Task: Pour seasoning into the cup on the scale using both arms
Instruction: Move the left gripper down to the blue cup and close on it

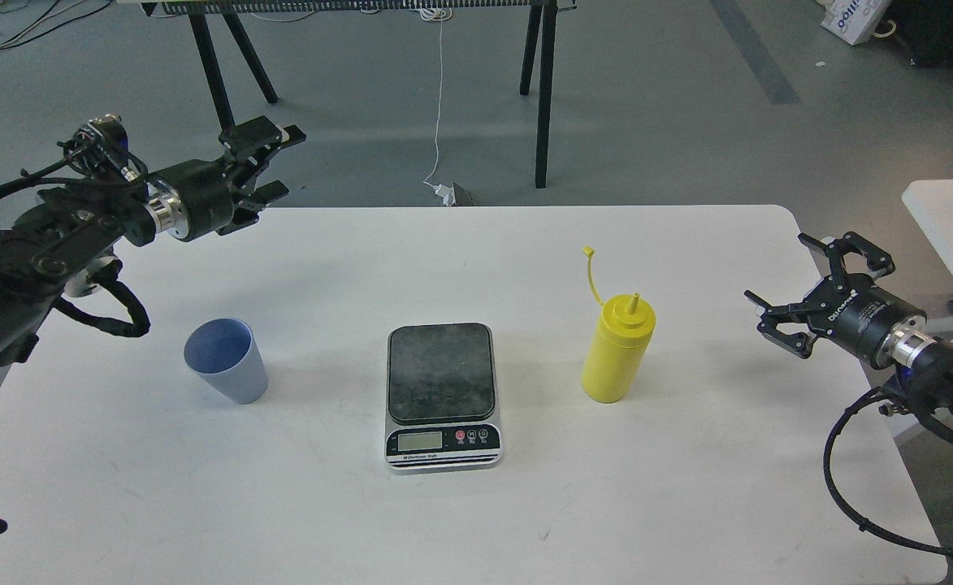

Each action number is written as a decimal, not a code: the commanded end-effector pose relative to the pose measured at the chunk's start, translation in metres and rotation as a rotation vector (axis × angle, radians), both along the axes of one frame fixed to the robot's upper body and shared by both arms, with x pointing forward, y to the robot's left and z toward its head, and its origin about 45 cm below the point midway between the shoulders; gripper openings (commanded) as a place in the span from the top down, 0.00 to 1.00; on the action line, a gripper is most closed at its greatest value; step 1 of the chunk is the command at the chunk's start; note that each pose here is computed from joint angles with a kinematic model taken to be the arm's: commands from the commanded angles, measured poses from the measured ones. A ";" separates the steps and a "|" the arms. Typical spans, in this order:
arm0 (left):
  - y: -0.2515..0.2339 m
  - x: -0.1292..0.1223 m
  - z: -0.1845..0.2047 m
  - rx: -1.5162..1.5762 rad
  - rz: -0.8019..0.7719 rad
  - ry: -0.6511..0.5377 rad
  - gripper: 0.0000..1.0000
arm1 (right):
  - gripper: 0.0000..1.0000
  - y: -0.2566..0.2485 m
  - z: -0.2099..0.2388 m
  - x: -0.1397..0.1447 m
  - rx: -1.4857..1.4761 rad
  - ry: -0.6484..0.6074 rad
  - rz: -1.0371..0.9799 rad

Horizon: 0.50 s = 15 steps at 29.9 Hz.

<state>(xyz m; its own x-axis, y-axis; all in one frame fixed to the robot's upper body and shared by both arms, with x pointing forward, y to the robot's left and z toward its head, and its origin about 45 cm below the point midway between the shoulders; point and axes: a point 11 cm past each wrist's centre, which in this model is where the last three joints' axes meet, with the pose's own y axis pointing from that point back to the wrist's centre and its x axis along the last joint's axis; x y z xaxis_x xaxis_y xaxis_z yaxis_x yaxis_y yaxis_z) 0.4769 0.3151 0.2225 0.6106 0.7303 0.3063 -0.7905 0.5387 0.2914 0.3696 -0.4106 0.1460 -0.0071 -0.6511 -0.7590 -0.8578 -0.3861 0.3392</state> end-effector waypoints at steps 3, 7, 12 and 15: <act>-0.002 0.005 0.009 -0.053 0.020 -0.027 0.00 | 0.02 -0.002 0.000 0.000 -0.004 0.002 -0.001; 0.002 0.007 0.014 -0.058 0.036 -0.038 0.00 | 0.02 -0.001 0.001 0.000 -0.002 -0.002 0.000; 0.009 0.009 0.016 -0.069 0.065 -0.046 0.00 | 0.02 0.003 -0.001 0.001 0.006 -0.001 0.004; 0.014 0.010 0.015 -0.072 0.092 -0.047 0.00 | 0.02 0.003 -0.001 0.001 0.006 -0.001 0.004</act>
<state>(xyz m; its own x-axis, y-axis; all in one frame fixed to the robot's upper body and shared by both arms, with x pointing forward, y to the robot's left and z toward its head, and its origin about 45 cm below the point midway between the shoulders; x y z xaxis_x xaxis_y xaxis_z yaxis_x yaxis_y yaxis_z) 0.4861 0.3250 0.2385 0.5451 0.7896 0.2817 -0.8378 0.5002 0.2189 0.3702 -0.4078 0.1452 -0.0047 -0.6471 -0.7624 -0.8568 -0.3905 0.3368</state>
